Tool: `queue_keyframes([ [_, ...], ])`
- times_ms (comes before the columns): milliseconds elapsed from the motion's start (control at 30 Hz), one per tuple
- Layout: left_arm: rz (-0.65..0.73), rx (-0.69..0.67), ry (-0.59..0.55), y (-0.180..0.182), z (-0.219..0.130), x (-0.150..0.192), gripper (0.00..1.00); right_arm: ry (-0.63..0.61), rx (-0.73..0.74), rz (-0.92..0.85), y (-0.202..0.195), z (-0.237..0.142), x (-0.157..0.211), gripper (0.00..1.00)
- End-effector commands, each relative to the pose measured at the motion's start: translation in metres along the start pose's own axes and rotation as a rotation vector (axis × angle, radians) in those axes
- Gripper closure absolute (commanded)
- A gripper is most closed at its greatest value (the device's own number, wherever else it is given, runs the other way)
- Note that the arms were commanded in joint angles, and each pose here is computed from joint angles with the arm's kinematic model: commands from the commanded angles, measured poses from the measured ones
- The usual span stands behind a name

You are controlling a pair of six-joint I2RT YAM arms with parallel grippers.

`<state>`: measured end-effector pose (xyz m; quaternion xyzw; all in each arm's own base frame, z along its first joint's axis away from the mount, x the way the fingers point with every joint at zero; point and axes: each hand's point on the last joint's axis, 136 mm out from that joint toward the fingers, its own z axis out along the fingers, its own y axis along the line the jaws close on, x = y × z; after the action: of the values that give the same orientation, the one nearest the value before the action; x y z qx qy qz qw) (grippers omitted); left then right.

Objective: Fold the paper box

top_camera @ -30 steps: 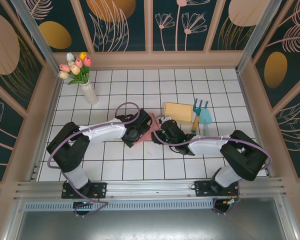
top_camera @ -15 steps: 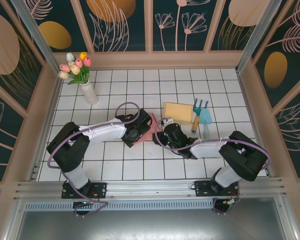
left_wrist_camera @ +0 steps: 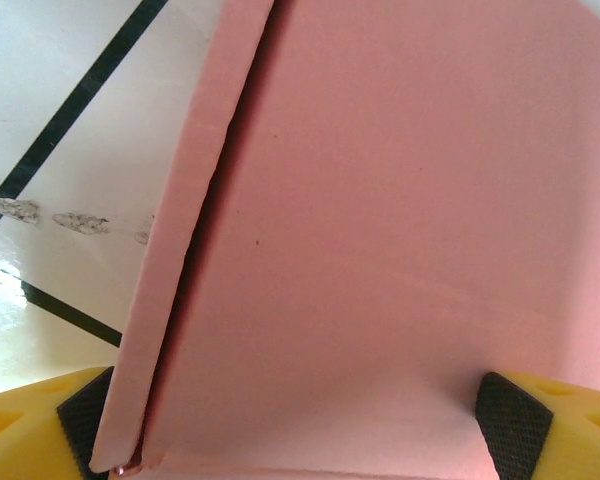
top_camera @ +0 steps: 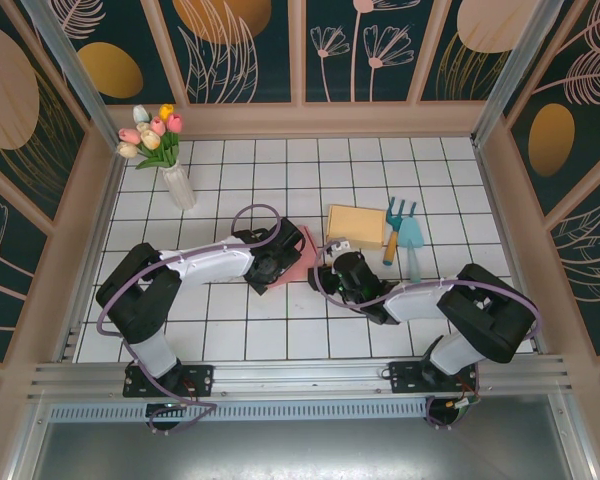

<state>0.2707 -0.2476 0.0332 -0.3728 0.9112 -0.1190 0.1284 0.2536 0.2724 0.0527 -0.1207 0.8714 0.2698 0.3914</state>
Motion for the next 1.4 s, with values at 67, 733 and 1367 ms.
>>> queue_keyframes([
  [67,0.051,-0.194,-0.015,0.052,0.022,-0.003,0.08,-0.015,0.025,-0.018,-0.01,-0.003,0.006,0.55],
  [733,0.12,-0.194,-0.069,0.051,0.017,-0.013,0.08,-0.031,-0.01,-0.022,-0.011,0.005,0.016,0.61],
  [1367,0.139,-0.215,-0.095,0.053,0.018,-0.018,0.07,-0.044,0.017,-0.068,-0.023,0.01,0.026,0.6],
])
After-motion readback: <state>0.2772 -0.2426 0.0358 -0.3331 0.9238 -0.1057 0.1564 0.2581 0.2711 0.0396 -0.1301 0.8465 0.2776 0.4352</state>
